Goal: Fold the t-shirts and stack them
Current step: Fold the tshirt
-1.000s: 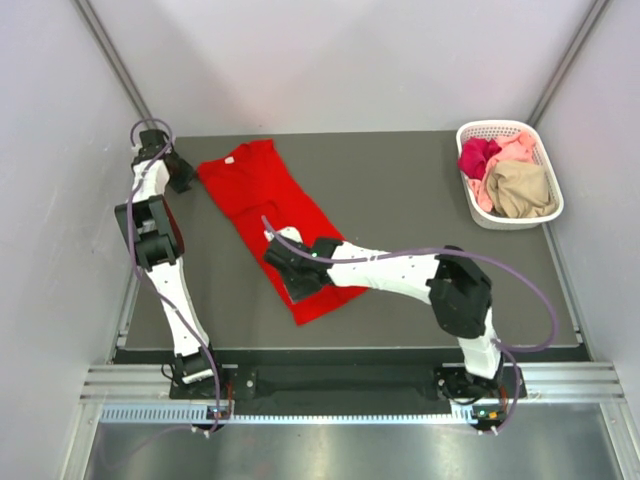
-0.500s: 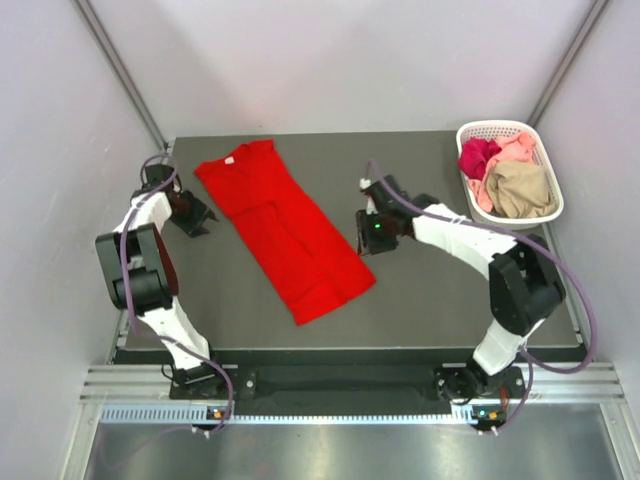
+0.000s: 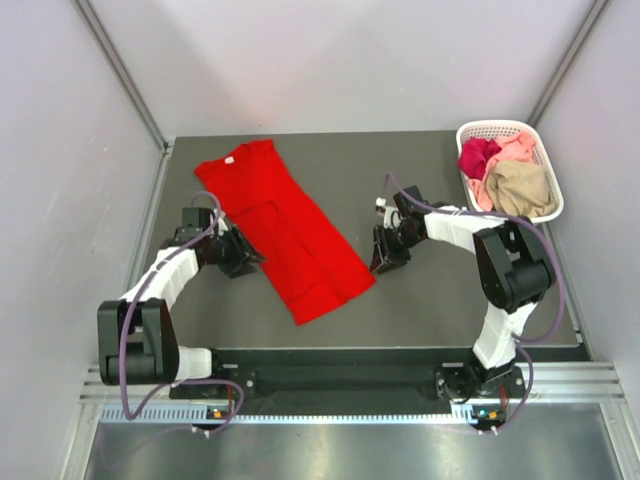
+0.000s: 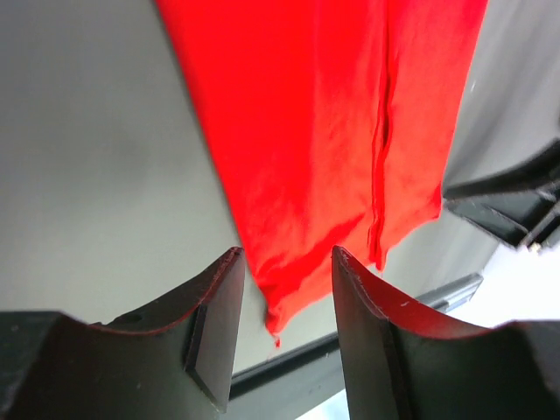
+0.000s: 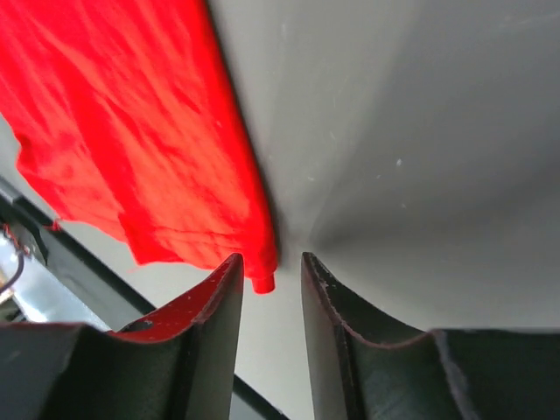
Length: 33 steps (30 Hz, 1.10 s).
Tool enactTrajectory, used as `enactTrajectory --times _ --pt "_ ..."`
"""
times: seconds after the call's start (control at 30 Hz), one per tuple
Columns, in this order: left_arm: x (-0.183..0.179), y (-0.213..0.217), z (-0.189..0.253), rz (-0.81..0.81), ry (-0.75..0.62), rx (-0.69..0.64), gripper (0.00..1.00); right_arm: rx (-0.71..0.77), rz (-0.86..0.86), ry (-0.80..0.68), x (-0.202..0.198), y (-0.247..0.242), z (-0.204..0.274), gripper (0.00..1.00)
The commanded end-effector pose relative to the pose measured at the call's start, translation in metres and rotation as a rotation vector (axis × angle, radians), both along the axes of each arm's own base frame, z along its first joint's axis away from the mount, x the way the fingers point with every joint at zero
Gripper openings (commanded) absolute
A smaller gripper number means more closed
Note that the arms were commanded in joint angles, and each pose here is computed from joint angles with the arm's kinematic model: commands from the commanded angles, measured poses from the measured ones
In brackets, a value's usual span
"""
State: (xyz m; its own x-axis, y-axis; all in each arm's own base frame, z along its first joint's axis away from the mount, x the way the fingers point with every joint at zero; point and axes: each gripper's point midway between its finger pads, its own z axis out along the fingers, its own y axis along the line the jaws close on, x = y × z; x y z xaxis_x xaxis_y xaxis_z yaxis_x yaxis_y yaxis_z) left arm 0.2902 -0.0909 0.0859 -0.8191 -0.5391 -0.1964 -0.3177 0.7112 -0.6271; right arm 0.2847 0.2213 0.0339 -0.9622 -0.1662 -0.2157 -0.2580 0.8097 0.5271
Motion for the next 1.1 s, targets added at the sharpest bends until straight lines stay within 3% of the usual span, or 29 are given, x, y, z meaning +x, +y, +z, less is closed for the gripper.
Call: enactTrajectory --times 0.0,0.5,0.67,0.97,1.07 --pt "-0.003 -0.010 0.012 -0.024 -0.080 -0.045 0.50 0.083 0.044 -0.008 0.000 0.009 0.001 0.33" --pt "-0.044 -0.024 0.001 -0.004 -0.078 -0.105 0.50 0.006 0.038 0.052 -0.026 -0.010 -0.029 0.21" --pt "-0.059 -0.025 -0.011 -0.002 -0.049 -0.117 0.52 0.008 0.042 0.048 -0.029 -0.011 -0.031 0.29" --pt "-0.064 -0.042 -0.012 -0.035 -0.071 -0.120 0.51 0.004 0.019 0.054 -0.026 -0.020 -0.038 0.20" --pt "-0.068 -0.047 -0.017 -0.051 -0.071 -0.096 0.51 0.030 0.023 0.043 -0.027 -0.018 -0.036 0.12"
